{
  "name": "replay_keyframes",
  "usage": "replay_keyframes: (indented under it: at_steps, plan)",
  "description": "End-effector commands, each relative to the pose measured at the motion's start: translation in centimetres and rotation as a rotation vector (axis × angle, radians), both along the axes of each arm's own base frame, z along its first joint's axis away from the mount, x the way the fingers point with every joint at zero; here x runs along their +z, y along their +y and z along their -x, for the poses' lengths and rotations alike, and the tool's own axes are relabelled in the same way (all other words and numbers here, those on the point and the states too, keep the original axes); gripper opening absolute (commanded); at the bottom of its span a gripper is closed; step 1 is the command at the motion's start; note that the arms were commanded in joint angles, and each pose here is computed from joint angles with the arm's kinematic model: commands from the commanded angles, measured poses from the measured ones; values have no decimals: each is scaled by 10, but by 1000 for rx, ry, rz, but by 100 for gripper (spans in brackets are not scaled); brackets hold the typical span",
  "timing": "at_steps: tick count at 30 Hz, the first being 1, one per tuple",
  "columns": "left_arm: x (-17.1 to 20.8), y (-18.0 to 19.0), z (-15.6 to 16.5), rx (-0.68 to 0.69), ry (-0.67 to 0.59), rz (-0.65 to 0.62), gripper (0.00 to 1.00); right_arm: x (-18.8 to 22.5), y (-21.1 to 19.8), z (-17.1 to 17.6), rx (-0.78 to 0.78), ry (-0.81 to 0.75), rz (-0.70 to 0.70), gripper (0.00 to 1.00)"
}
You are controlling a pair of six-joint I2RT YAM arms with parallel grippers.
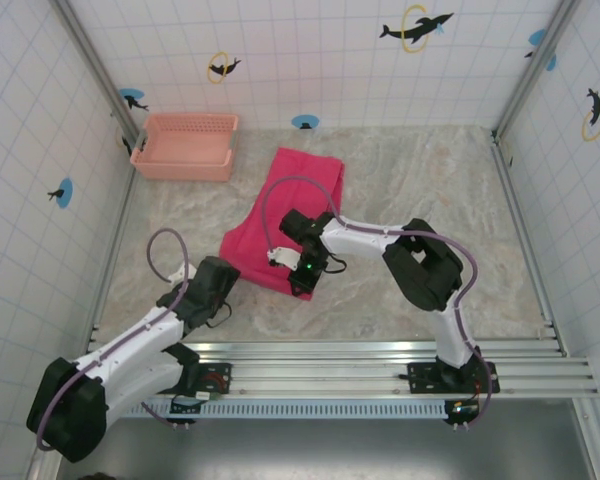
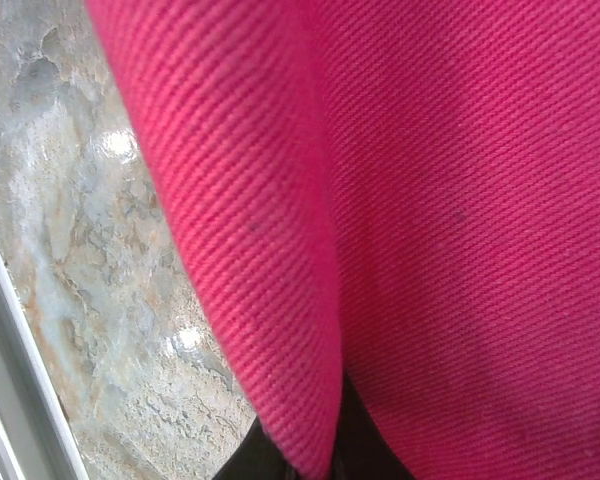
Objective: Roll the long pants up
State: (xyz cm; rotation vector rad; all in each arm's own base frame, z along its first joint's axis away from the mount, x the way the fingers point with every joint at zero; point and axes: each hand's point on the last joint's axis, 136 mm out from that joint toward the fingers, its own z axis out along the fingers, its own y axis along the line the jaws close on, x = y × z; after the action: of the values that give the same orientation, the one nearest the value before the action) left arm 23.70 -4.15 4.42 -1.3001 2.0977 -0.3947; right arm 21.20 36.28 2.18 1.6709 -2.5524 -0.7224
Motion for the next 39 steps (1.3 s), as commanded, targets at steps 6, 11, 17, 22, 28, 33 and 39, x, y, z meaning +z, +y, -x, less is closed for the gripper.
replay_keyframes:
  at_steps: [6,11,17,22,28,33,39]
  plan:
    - [25,-12,-33,-5,-203,56,97,-18,-6,-6,2,-7,67,0]
    - [18,-17,-43,-3,-197,65,97,-18,-5,-5,9,-14,70,0]
    - [-4,-10,-39,51,-196,70,97,-19,-3,-4,15,-1,73,0]
    - [-8,-3,-42,76,-224,33,96,-20,-5,-4,16,10,79,0]
    - [-25,-11,-52,80,-213,64,86,-23,-8,-1,24,15,92,0]
    - [-49,-15,-53,88,-213,101,52,-19,-7,-5,21,-1,93,0]
    - [-86,-28,-51,75,-181,191,0,-16,-8,-8,21,-10,97,0]
